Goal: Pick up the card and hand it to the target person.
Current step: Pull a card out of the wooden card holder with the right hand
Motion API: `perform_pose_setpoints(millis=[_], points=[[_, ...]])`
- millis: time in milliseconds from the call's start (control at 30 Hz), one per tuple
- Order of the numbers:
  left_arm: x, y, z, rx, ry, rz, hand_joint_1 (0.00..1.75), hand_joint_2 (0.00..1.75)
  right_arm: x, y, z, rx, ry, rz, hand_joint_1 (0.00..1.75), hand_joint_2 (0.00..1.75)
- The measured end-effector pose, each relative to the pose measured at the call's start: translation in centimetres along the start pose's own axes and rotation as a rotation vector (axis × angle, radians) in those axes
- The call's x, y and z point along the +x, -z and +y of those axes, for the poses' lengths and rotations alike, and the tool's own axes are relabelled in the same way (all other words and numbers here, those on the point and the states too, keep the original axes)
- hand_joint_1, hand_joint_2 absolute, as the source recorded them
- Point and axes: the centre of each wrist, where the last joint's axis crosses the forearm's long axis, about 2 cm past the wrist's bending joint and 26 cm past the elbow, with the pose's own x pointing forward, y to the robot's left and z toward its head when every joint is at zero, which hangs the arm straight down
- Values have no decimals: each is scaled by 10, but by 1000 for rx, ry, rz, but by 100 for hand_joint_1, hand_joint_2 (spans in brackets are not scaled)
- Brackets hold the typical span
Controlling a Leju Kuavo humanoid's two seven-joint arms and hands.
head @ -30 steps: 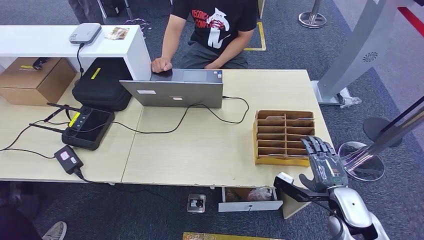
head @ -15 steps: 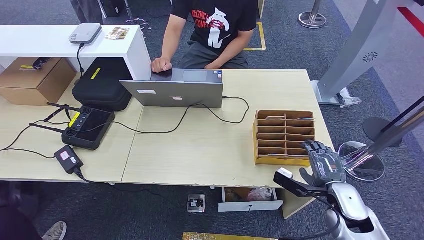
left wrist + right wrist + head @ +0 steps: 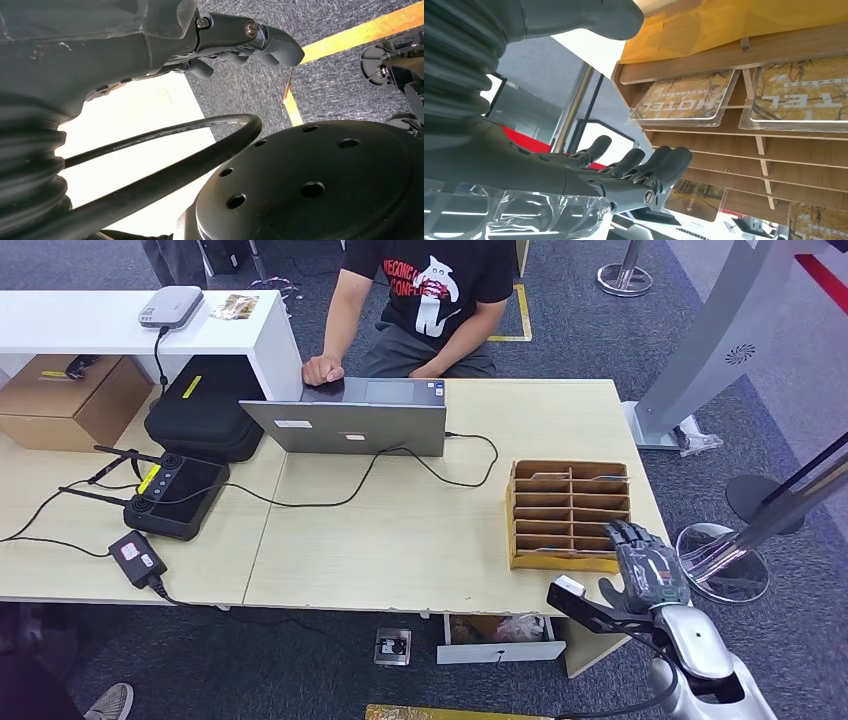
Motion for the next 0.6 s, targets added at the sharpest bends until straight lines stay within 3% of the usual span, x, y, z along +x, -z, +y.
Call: perform_pose_setpoints(millis=[167,200,600], points=[[0,0,0,0,-4,-1,0,175,0,-1,1,2,2,1,123,175],[0,0,0,0,-5,-1,0,175,1,-1,1,2,2,1,127,175],[-4,1,-4,-7,-39,-14,0,175,3,-7,3,-38,21,-13,130,175]])
